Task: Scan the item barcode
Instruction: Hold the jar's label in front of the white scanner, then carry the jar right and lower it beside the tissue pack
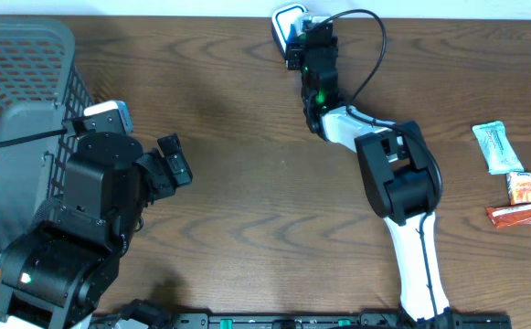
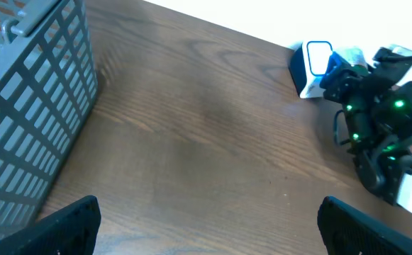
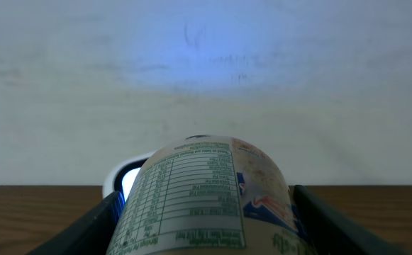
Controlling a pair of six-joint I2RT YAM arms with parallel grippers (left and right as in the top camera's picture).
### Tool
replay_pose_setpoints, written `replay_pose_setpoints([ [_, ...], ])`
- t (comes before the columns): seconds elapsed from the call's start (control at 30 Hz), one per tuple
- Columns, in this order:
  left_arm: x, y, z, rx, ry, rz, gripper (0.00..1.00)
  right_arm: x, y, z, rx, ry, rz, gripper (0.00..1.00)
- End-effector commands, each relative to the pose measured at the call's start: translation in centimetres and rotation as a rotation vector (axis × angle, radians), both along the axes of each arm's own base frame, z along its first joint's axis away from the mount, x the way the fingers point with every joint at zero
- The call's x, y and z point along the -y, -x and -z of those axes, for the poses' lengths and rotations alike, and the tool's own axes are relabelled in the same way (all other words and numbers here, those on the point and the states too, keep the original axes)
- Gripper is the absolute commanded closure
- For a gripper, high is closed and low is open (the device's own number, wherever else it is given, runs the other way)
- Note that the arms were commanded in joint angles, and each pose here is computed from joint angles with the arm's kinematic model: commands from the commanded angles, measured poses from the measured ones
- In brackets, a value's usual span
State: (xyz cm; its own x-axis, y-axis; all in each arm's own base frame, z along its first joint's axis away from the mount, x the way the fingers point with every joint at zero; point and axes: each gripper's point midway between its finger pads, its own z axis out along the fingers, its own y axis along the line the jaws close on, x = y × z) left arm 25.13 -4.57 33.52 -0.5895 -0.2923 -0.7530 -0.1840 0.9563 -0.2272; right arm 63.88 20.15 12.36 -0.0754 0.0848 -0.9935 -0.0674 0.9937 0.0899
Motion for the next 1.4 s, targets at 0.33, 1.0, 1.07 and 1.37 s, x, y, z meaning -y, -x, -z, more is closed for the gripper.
replay_pose_setpoints([
  [0.33,-0.5,0.0,-0.6,0.015,-0.002,-0.022,0.02,2.6,0.4,-8.1,-0.049,0.033,0.128,0.43],
  [1.0,-0.5,0.0,-0.5,0.014,-0.003,-0.022,0.02,20.0,17.3,-5.6,-0.892,-0.223,0.519,0.41],
  [1.07,-0.5,0.0,-0.5,0.014,-0.003,-0.021,0.02,22.0,18.6,-4.7,-0.960,-0.255,0.554,0.41],
  [1.37,-0.5,0.0,-0.5,0.014,-0.003,-0.021,0.02,28.2,23.2,-0.7,-1.143,-0.465,0.679,0.39],
])
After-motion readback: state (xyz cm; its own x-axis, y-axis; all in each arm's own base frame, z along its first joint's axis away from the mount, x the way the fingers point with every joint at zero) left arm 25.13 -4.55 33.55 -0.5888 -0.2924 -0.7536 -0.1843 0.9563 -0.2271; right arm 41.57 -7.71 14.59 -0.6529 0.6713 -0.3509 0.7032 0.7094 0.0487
